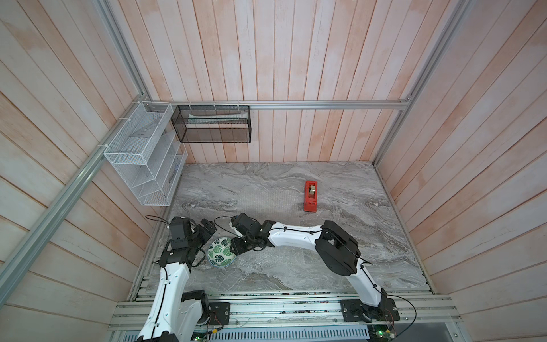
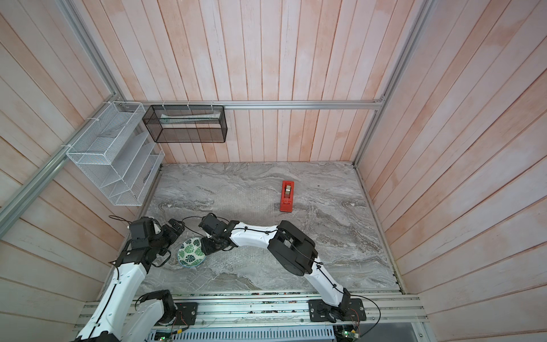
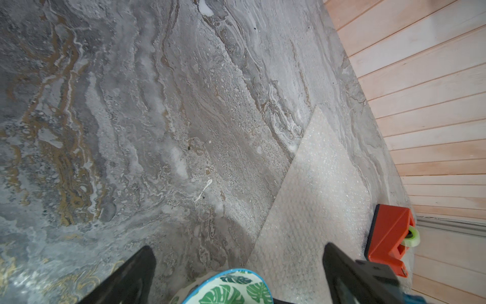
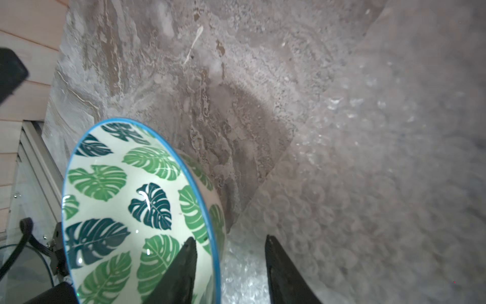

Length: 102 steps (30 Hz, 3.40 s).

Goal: Wrap bowls in bubble wrap
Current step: Pick up the bowl from the center of the board, then place the bowl on the bubble wrap.

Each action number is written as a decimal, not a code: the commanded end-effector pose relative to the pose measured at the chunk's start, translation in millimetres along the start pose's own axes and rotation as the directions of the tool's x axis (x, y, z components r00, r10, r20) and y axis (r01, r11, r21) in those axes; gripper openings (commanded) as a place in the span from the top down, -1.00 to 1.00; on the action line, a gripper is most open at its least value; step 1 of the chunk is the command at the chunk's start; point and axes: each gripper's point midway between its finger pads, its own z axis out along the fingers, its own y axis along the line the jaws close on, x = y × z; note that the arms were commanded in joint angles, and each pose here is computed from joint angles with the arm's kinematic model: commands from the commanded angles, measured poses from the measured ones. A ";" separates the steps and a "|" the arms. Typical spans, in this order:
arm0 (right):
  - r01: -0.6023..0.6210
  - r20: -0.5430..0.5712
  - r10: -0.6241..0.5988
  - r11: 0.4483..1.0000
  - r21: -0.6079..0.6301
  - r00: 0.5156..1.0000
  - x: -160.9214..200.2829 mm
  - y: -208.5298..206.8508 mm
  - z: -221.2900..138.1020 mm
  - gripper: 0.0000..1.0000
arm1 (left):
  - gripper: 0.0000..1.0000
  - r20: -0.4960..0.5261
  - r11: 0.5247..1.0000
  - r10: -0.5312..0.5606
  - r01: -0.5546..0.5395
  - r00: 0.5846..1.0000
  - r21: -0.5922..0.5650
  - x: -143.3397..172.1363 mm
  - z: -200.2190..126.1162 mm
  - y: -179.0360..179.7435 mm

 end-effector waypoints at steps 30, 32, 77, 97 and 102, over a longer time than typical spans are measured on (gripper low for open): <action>0.014 0.201 -0.010 1.000 -0.021 0.980 -67.4 4.7 -109.0 1.00 | -1.00 0.033 0.992 0.000 -0.005 0.999 0.128 -7.6 -37.7 -31.8; -0.017 0.229 0.020 1.000 -0.015 0.973 -74.8 -12.3 -128.5 1.00 | -1.00 0.030 0.989 0.003 -0.008 1.000 0.151 -7.7 -40.2 -36.9; -0.264 0.158 0.239 0.950 0.166 0.958 -57.3 -200.9 -101.7 0.85 | -1.00 -0.151 0.984 0.108 -0.084 0.983 0.156 47.3 20.0 -43.5; -0.286 0.236 0.248 0.948 0.141 0.939 -51.5 -189.8 -174.4 -0.21 | -1.00 -0.169 0.974 0.178 -0.149 0.969 0.169 52.4 30.7 -67.8; -0.330 0.279 0.283 0.934 0.136 0.918 -32.0 -185.3 -201.0 -0.26 | -1.00 -0.174 0.965 0.222 -0.191 0.959 0.181 52.9 36.5 -81.3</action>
